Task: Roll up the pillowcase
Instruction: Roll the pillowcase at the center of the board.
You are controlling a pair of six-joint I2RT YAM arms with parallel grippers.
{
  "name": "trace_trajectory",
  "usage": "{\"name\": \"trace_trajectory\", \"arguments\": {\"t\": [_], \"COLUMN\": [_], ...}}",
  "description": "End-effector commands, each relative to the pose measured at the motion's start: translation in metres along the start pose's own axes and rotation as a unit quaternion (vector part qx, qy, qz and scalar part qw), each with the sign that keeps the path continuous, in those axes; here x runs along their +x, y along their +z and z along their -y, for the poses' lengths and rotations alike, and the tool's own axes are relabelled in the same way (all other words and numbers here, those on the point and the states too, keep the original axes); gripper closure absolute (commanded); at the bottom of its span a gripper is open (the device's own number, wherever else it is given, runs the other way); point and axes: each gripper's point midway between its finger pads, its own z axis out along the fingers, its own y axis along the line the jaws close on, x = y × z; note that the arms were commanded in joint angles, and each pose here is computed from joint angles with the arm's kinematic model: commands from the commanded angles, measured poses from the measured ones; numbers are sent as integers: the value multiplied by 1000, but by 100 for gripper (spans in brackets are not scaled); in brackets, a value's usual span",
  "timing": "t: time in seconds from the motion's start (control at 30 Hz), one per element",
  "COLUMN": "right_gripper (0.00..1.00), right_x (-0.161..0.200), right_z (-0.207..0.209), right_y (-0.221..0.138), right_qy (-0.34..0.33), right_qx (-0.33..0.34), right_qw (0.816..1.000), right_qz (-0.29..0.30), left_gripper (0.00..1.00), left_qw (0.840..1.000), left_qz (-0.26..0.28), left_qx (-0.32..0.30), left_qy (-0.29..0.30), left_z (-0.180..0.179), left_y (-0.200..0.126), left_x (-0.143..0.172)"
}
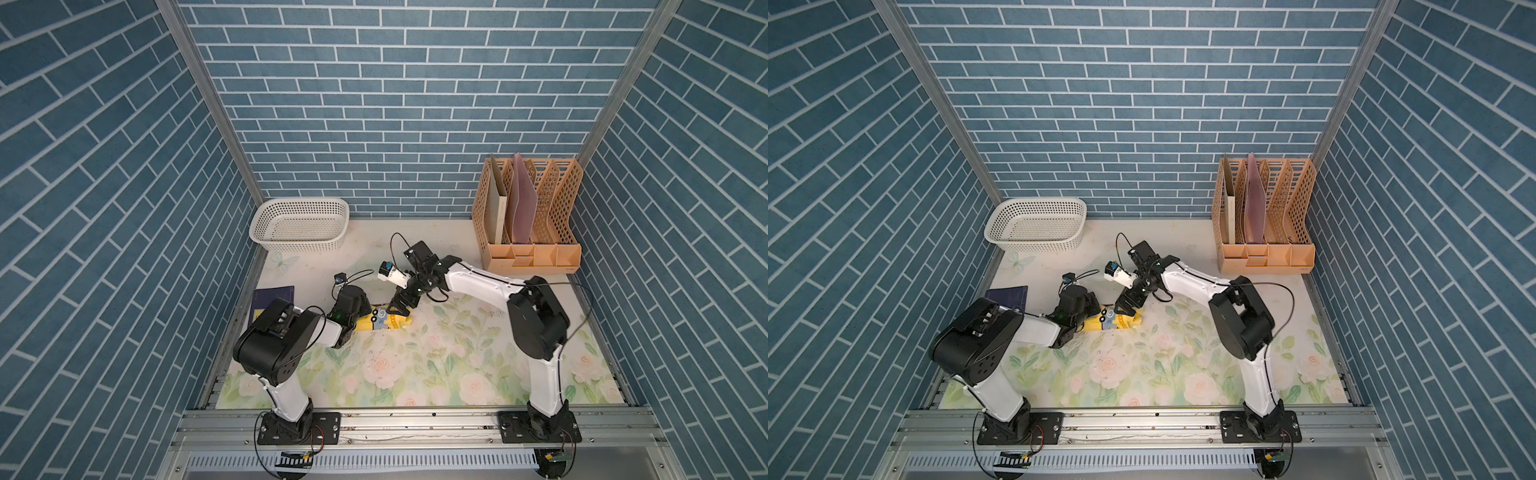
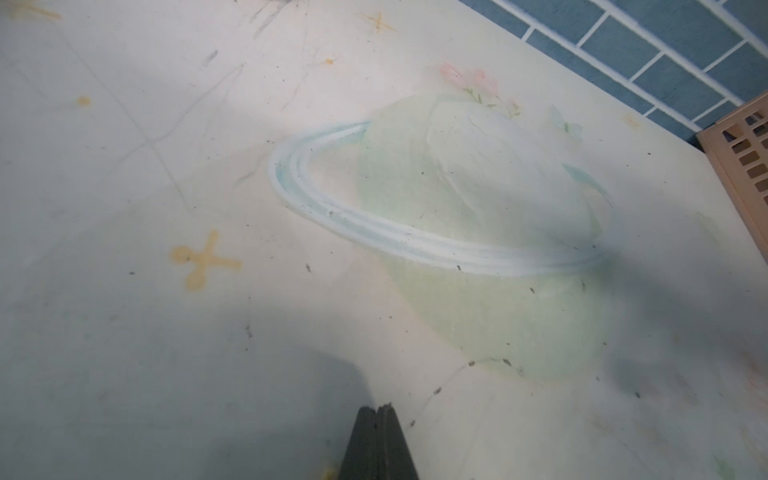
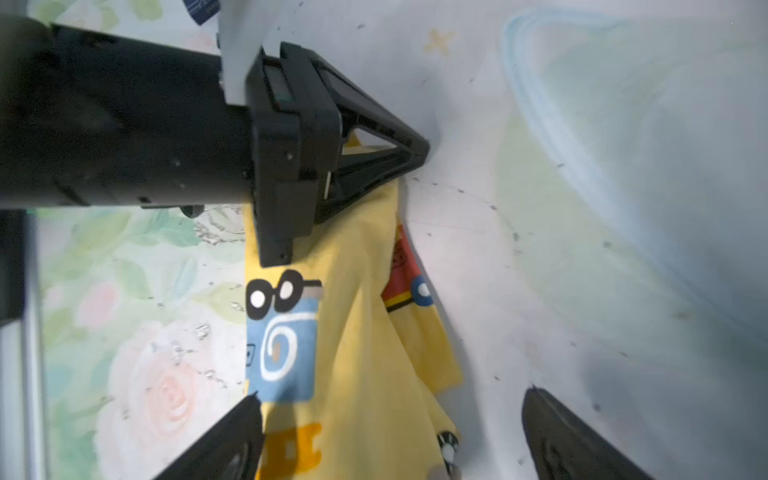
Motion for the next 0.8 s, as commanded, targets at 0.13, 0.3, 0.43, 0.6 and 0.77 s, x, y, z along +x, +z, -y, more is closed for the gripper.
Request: {"name": "trace_trajectory", "arguments": {"t": [0.13,0.3,0.43,0.6,0.77], "right_gripper": [55,100,100,100,100], "right_x": [-26,-31,-23,-7,4], "right_z": [-34,-51,-45,-20,3], "right_y": [-14,6,27,49,63], "right_qy": [-96,-88,-70,-41,-15], "right_qx": [9,-63,-75,-59,-48], "right_qw": [987,985,988,994,996], "right_qz": [126,133,113,87,72], "left_gripper": [100,100,100,100,100], "left_qw": [1000,1000,1000,999,999], "left_qz": [-1,-5,-4,7,32], "left_qx": [-18,-22,-28,-31,-20], "left_qy": [8,9,8,6,1], "left_z": [-7,-8,-11,-14,-4], "left_y": [10,14,14,8,-13], "left_x": [-6,-5,-6,-15,-41]}}
